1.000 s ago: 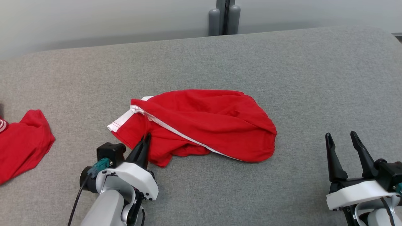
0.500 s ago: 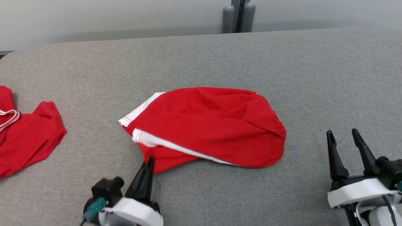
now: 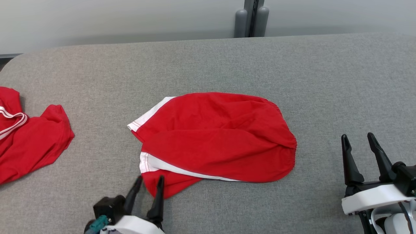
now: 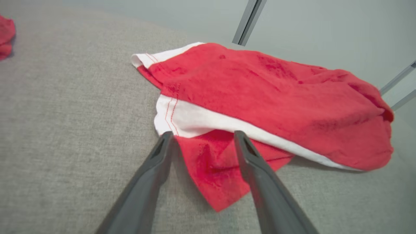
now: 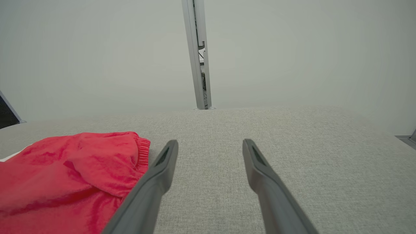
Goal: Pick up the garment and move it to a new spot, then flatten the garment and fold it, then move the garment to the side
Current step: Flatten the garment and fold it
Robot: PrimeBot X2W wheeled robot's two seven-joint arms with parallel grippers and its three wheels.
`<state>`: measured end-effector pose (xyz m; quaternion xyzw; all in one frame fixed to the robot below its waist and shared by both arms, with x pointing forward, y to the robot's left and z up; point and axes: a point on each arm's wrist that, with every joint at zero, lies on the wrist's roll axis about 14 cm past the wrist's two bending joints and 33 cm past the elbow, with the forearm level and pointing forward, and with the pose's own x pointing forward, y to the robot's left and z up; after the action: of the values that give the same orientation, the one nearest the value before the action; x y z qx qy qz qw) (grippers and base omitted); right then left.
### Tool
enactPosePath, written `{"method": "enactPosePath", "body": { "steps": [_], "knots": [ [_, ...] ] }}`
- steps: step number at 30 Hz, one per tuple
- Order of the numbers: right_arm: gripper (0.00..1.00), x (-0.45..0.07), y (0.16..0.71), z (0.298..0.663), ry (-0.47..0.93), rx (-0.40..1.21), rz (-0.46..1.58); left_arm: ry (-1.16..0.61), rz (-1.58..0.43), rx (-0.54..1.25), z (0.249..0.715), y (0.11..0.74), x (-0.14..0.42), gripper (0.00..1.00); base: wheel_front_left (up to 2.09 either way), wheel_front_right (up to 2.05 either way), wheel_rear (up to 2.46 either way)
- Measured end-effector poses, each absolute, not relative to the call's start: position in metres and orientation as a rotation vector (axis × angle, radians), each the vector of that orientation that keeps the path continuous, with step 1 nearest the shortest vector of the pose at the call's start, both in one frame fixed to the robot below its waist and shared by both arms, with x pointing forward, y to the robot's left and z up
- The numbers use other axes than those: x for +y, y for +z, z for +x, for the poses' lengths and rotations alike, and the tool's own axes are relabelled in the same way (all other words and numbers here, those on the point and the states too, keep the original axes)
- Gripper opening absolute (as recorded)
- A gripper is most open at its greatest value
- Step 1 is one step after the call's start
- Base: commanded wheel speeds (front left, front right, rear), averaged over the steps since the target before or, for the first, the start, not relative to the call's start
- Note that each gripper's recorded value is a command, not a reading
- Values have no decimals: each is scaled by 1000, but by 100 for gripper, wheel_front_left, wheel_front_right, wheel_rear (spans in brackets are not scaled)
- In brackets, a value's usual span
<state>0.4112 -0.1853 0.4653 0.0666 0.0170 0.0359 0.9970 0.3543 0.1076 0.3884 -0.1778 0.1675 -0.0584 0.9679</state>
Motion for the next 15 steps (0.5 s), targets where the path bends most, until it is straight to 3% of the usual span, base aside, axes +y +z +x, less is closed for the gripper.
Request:
{"method": "enactPosePath", "body": {
  "steps": [10, 15],
  "knots": [
    [100, -184, 471, 408, 73, 18, 130, -53, -169, 43, 401, 469, 146, 100, 0, 0, 0],
    [100, -184, 473, 405, 75, 15, 124, -34, -97, -9, 406, 484, 158, 100, 0, 0, 0]
  ]
}}
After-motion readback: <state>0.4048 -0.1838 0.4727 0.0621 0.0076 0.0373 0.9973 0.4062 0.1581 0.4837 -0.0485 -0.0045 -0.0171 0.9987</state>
